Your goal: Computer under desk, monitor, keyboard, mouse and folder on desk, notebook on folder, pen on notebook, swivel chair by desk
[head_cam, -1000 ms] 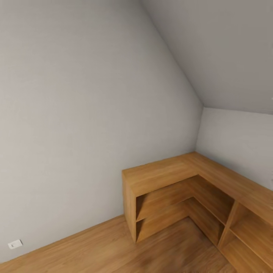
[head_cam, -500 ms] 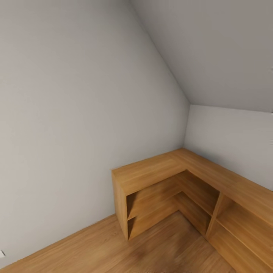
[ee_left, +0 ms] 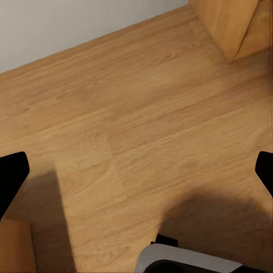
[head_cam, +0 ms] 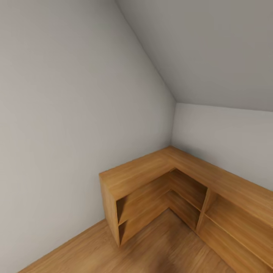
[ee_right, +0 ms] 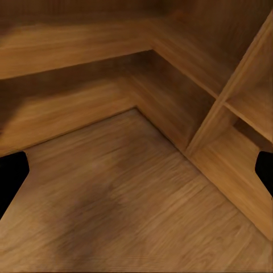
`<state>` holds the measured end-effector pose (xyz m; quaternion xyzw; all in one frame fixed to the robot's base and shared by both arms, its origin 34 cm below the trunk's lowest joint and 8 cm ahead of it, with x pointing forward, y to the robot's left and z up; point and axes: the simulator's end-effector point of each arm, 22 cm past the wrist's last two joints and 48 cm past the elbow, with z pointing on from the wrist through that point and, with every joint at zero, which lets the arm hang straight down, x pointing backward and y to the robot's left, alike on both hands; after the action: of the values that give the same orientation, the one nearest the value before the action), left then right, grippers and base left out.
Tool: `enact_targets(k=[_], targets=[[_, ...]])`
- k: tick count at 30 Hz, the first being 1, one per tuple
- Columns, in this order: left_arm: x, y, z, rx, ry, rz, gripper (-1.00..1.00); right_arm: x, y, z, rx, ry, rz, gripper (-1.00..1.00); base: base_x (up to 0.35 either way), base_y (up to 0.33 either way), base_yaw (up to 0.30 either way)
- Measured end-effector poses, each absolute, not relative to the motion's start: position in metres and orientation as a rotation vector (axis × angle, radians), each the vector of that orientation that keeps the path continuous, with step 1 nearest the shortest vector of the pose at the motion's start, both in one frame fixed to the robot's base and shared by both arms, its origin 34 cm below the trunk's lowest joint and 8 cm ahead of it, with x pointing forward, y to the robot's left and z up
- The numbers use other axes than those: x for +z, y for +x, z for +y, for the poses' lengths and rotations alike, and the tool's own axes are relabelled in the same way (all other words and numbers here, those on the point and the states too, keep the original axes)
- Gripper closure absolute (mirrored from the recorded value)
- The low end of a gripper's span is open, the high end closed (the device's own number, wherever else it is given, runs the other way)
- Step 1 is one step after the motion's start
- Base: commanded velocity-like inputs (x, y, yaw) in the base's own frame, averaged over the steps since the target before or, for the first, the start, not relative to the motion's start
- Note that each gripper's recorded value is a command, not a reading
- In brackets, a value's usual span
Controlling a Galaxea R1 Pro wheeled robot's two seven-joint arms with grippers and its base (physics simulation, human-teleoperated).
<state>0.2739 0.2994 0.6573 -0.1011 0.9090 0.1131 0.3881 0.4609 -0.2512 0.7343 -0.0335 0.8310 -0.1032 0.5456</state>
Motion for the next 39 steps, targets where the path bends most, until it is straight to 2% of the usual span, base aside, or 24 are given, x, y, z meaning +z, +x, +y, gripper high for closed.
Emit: enact_targets(k=[29,39], targets=[[0.6569,0.2735,0.2993,0.288,-0.256,2.315,-1.0,0.7319,0.4607,-0.2465,-0.22,-0.094,1.979,-1.0,0.009,0.004,-0.297],[0.6563,0.2717,0.2992,0.288,-0.255,2.319,-1.0,0.73,0.4587,-0.2471,-0.223,-0.082,1.986,-1.0,0.257,0.0,-0.294]])
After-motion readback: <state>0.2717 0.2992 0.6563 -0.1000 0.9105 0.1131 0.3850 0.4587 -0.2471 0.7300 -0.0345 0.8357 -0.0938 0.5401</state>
